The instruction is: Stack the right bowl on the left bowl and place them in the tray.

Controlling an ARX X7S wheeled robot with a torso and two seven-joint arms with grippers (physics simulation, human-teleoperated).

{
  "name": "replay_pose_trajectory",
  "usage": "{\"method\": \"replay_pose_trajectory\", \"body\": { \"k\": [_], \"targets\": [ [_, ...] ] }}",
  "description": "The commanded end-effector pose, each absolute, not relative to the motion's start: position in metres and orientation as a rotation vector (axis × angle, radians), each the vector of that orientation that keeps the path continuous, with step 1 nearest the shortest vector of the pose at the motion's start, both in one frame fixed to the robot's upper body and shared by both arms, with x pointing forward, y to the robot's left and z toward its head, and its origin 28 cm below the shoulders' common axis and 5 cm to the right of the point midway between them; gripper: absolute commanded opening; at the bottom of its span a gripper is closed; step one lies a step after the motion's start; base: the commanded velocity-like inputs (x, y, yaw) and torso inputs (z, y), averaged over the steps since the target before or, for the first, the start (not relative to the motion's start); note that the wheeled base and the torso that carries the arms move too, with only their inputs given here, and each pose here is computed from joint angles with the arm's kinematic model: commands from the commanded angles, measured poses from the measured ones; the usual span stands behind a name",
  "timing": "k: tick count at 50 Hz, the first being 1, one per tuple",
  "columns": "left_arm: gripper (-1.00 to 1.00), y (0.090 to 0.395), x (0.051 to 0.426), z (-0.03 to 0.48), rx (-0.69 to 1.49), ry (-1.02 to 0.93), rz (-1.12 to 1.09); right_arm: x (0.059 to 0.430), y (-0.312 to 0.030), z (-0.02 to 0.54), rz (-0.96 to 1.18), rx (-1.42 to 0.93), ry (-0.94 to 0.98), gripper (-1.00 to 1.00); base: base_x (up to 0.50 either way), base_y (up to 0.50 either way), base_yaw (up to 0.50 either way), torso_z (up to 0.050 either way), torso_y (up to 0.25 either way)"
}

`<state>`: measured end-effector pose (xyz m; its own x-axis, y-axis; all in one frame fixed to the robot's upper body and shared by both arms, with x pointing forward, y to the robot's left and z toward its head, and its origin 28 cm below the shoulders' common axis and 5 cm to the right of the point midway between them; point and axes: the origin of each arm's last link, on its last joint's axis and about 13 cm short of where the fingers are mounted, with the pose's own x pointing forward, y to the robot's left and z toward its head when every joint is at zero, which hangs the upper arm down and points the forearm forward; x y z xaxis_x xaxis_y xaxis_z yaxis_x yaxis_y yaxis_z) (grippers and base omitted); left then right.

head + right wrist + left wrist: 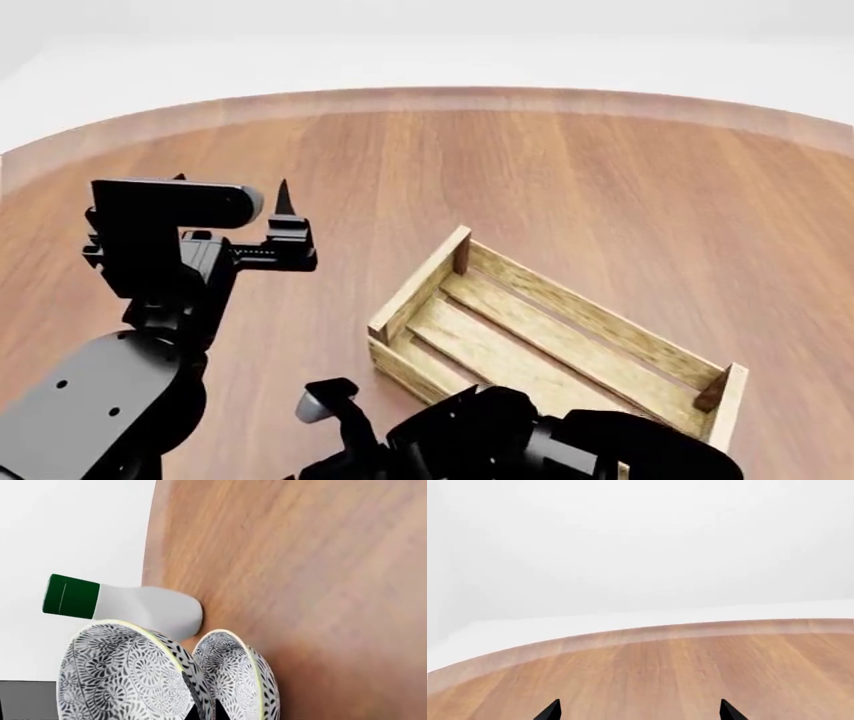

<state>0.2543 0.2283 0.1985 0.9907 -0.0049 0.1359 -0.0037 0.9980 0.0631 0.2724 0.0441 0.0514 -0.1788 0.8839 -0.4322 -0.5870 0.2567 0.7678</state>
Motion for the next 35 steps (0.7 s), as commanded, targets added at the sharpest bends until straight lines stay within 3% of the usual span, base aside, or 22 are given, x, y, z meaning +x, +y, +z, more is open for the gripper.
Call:
{"method": "replay_pose_trajectory", "body": {
  "k": [1,15,16,35],
  "targets": [
    [1.00,0.2284,0.2540,0.1977,0.062,-0.134,-0.003,0.2715,0.0463,0.0533,1.381,0.382,1.123,-1.00,0.00,0.00,0.00,0.000,-0.250],
    [1.00,0.2295,0.2544,0.1966,0.040,-0.129,-0.003,0.2726,0.0467,0.0543,1.407,0.410,1.113,-1.00,0.00,0.00,0.00,0.000,-0.018],
    [1.00,0.2296,0.2544,0.1962,0.039,-0.128,-0.003,0.2728,0.0461,0.0536,1.399,0.407,1.114,1.00,0.00,0.00,0.00,0.000,0.000],
    [1.00,0.2302,0.2540,0.1971,0.037,-0.130,-0.003,0.2774,0.0484,0.0577,1.385,0.407,1.057,1.00,0.00,0.00,0.00,0.000,0.000]
  ]
}}
